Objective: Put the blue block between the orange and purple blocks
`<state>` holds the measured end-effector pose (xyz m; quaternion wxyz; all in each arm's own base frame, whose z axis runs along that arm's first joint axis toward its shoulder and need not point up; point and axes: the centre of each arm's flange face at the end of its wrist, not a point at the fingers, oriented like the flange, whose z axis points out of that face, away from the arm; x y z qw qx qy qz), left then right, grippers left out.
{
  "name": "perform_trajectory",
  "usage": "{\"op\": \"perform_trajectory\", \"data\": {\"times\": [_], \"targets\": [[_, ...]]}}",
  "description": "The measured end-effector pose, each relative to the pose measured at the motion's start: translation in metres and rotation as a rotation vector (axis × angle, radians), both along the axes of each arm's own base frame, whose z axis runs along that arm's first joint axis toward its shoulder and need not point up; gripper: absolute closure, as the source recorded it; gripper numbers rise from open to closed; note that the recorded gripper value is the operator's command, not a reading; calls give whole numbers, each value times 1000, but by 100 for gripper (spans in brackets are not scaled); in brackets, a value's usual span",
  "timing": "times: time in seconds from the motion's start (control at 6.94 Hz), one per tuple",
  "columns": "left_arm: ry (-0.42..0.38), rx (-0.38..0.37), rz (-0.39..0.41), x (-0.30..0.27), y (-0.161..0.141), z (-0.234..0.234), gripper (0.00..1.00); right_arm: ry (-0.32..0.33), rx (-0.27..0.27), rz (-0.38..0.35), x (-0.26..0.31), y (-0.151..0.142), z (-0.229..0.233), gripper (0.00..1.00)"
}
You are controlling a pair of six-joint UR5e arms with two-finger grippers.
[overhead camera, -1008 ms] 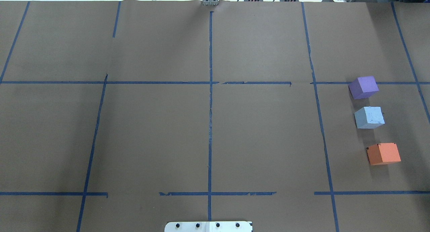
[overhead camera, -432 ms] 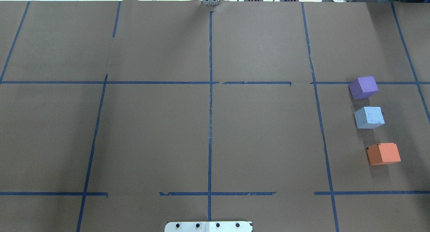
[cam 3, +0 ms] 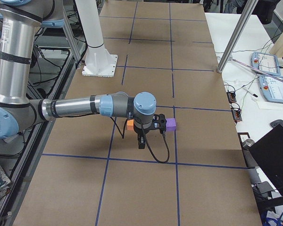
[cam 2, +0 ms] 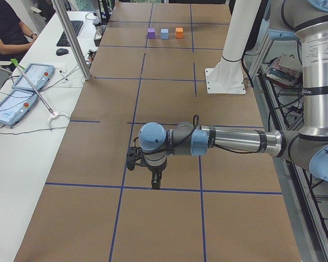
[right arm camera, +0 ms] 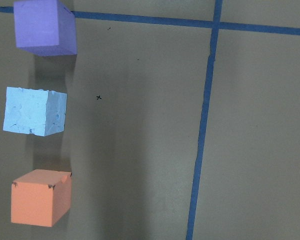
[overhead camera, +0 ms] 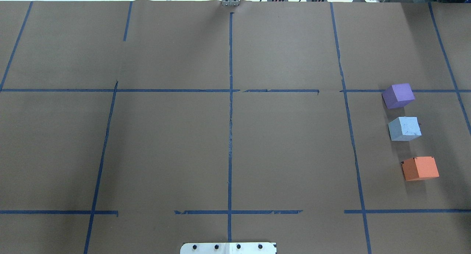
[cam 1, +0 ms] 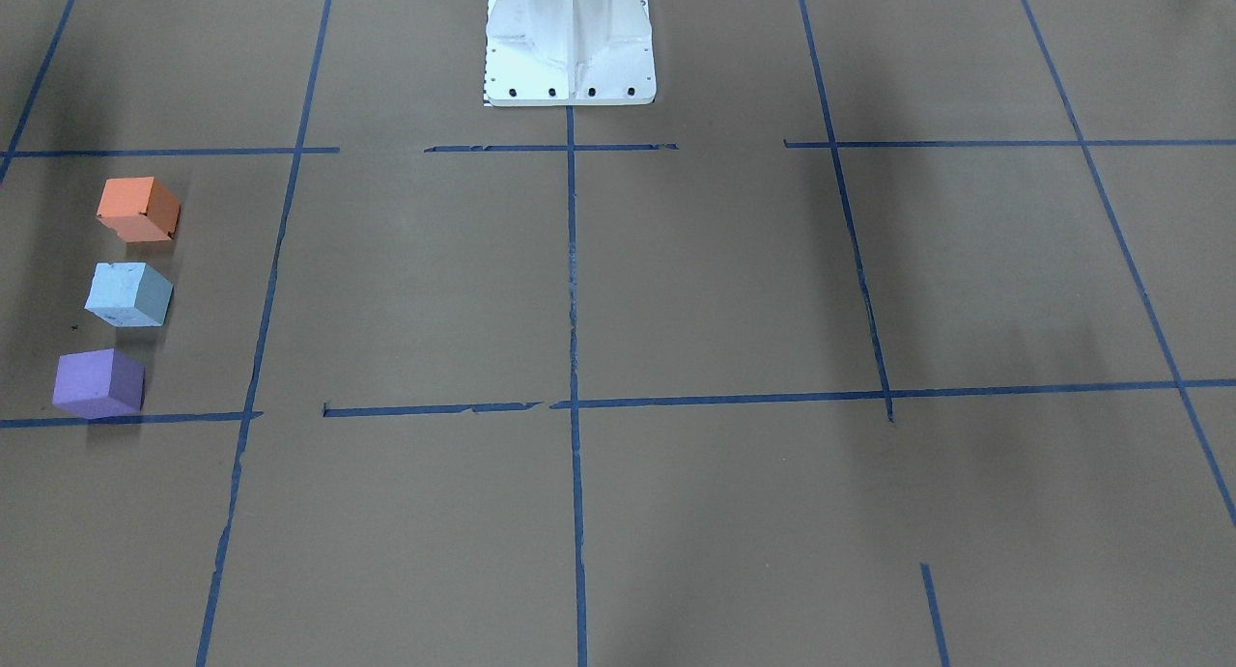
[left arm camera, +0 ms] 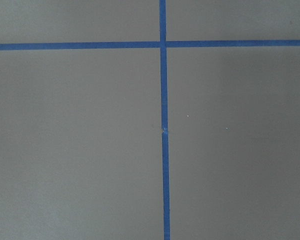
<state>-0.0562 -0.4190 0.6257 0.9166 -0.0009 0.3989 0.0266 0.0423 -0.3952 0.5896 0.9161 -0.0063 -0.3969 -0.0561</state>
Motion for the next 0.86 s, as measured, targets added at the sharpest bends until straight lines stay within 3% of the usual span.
{"op": "perform_trajectory", "data": {"times": [0.58, 0.86], "targets": [[0, 64, 34, 3, 5, -10, 0, 12, -12, 0, 0, -2, 11, 0], [-3, 61, 35, 3, 7, -12, 0, 21, -10, 0, 1, -2, 12, 0]]}}
